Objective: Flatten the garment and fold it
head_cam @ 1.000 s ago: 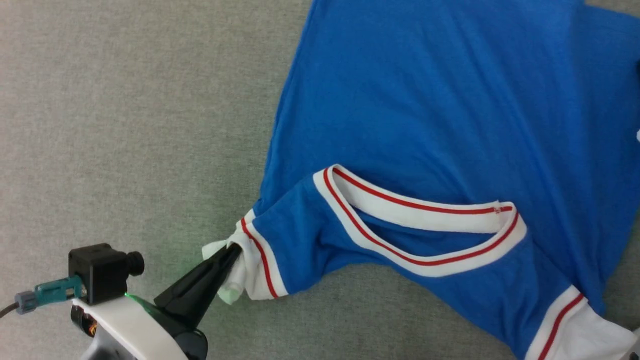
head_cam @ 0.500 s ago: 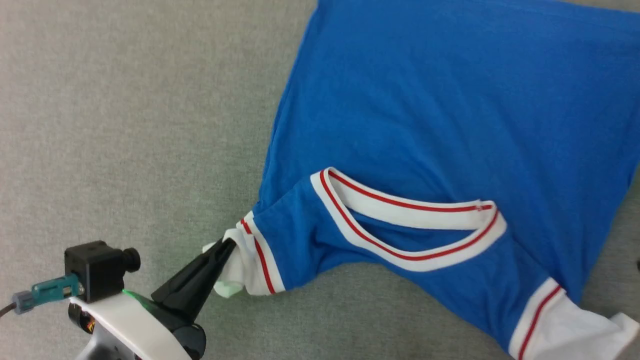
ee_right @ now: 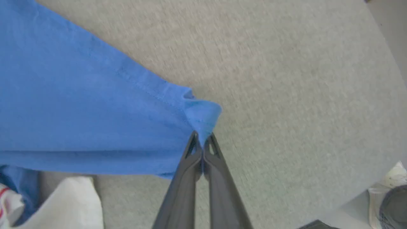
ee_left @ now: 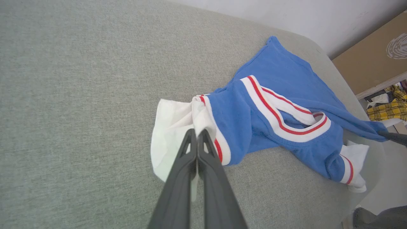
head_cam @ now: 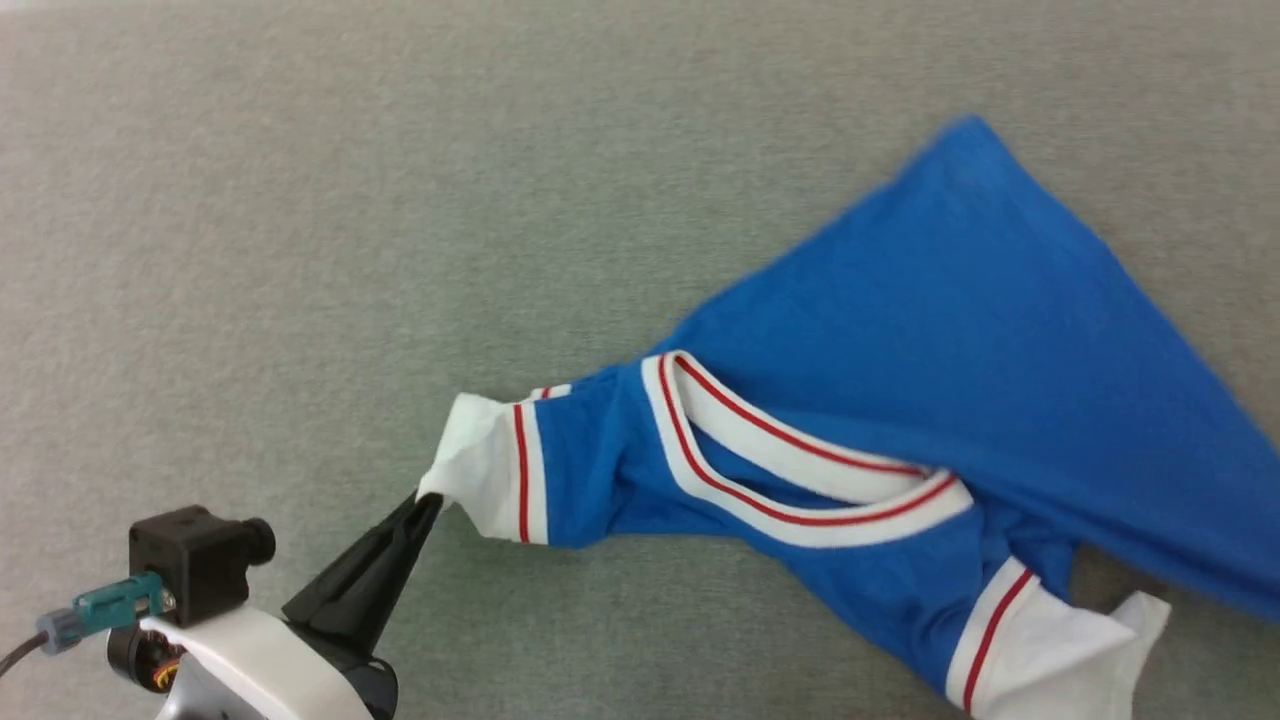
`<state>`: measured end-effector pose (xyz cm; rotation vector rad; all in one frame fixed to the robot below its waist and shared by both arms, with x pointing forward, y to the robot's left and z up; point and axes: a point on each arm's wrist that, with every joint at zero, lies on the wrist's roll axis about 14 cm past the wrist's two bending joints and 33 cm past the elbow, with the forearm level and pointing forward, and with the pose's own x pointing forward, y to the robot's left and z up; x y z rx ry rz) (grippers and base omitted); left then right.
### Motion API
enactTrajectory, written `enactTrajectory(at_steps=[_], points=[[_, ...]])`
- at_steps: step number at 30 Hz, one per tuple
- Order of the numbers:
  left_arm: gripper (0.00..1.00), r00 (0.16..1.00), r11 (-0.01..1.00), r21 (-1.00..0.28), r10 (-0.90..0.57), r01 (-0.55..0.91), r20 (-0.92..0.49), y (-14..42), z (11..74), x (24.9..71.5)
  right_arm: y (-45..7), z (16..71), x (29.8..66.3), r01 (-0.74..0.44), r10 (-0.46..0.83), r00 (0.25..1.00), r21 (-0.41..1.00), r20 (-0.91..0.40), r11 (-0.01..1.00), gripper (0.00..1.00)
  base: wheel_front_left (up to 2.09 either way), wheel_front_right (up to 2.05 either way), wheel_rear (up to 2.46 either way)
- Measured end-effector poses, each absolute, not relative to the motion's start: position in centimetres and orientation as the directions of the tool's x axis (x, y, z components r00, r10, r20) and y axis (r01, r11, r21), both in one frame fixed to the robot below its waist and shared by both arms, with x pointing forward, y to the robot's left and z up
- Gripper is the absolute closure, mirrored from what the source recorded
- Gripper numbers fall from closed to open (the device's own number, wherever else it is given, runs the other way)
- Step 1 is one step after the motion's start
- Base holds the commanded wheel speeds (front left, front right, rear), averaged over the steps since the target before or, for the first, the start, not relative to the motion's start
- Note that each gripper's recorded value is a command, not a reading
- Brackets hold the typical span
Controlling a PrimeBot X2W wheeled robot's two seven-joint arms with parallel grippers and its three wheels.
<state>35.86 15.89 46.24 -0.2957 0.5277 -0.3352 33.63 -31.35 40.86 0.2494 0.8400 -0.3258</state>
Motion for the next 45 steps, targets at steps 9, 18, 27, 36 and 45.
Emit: enactTrajectory(at_steps=[9,18,27,36,45], points=[[1.00,0.801,0.893,-0.374,-0.408,0.251,-0.437,14.8,46.3,35.5,-29.2,36.3,29.0,0.367,-0.141,0.587,0.107,-0.797,0.924,1.00,0.00,0.00,0.00],[1.00,0.812,0.889,-0.373,-0.415,0.266,-0.410,14.3,46.8,35.7,-28.4,42.6,36.1,0.273,-0.156,0.805,0.123,-0.572,0.954,0.00,0.00,0.00,0.00],[1.00,0.827,0.884,-0.379,-0.417,0.273,-0.377,14.1,46.8,37.3,-20.3,53.6,48.7,-0.034,0.051,0.959,0.065,-0.280,0.997,0.00,0.00,0.00,0.00],[1.00,0.814,0.878,-0.395,-0.428,0.272,-0.392,13.9,45.3,38.4,-16.0,44.1,54.0,-0.164,0.118,0.766,-0.015,-0.632,0.986,0.00,0.00,0.00,0.00],[1.00,0.805,0.892,-0.400,-0.390,0.210,-0.447,14.9,43.1,38.3,-14.9,38.2,55.4,-0.213,0.112,0.647,-0.037,-0.755,0.976,0.00,0.00,0.00,0.00]])
